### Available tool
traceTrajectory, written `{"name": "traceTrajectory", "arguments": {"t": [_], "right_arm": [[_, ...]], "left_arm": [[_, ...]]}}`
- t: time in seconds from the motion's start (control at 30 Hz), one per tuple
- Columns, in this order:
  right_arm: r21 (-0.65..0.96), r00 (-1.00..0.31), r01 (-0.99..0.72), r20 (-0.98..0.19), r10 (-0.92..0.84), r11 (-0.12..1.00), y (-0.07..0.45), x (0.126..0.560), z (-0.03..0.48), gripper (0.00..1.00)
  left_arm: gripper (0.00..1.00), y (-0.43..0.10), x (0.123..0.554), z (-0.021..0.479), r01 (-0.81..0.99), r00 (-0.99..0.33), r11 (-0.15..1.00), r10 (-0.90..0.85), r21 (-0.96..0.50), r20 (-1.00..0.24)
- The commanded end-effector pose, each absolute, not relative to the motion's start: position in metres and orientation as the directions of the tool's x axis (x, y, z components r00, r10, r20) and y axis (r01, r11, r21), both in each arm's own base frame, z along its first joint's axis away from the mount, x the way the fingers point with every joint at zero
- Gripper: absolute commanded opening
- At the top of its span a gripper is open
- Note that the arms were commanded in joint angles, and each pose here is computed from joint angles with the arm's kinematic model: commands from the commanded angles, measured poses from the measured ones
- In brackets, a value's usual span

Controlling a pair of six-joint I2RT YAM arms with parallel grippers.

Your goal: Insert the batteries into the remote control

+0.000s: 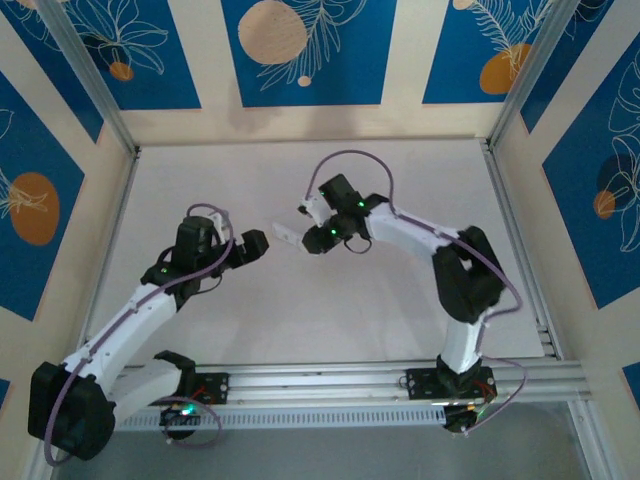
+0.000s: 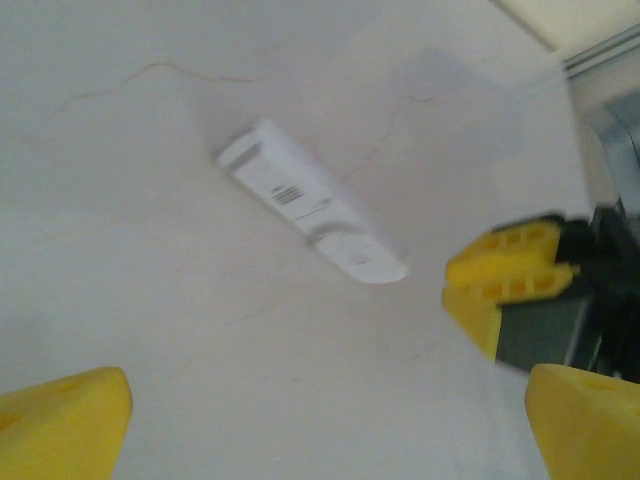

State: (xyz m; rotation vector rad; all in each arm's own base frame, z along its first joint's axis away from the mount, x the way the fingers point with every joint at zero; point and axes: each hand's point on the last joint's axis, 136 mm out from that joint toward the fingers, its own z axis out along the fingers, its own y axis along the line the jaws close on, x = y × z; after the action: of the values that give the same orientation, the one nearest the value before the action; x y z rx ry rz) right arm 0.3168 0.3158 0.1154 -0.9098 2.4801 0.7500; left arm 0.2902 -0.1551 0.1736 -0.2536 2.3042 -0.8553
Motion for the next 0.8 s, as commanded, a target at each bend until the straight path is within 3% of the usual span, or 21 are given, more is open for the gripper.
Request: {"name": "traceTrajectory", "arguments": {"t": [0.0, 0.23, 0.37, 0.5, 0.67, 0.77], "right_arm": [[0.584, -0.823, -0.546, -0.507, -0.256, 0.600, 0.330, 0.304, 0.140, 0.30], [0.450, -0.830, -0.518, -0.472, -0.299, 0.728, 0.317, 0.319, 0.104, 0.35], [0.293, -0.801, -0.516, -0.499, -0.332, 0.805, 0.294, 0.349, 0.092, 0.68], [0.146, -0.753, -0.568, -0.490, -0.440, 0.810, 0.285, 0.368, 0.082, 0.79], [-0.053, -0.663, -0.642, -0.462, -0.589, 0.765, 0.283, 0.390, 0.068, 0.84], [-0.076, -0.623, -0.709, -0.397, -0.674, 0.701, 0.288, 0.396, 0.053, 0.86]], "left_arm": [[1.00, -0.172, 0.300, 0.208, 0.103, -0.752, 0.677, -0.427, -0.729, -0.503], [0.97, -0.175, 0.300, 0.193, 0.101, -0.777, 0.701, -0.387, -0.706, -0.496], [0.96, -0.165, 0.290, 0.176, 0.080, -0.778, 0.733, -0.377, -0.675, -0.502], [0.96, -0.158, 0.280, 0.171, 0.087, -0.779, 0.765, -0.347, -0.638, -0.522], [0.97, -0.144, 0.270, 0.157, 0.064, -0.793, 0.823, -0.301, -0.564, -0.530], [0.98, -0.143, 0.268, 0.154, 0.064, -0.793, 0.825, -0.300, -0.562, -0.530]]}}
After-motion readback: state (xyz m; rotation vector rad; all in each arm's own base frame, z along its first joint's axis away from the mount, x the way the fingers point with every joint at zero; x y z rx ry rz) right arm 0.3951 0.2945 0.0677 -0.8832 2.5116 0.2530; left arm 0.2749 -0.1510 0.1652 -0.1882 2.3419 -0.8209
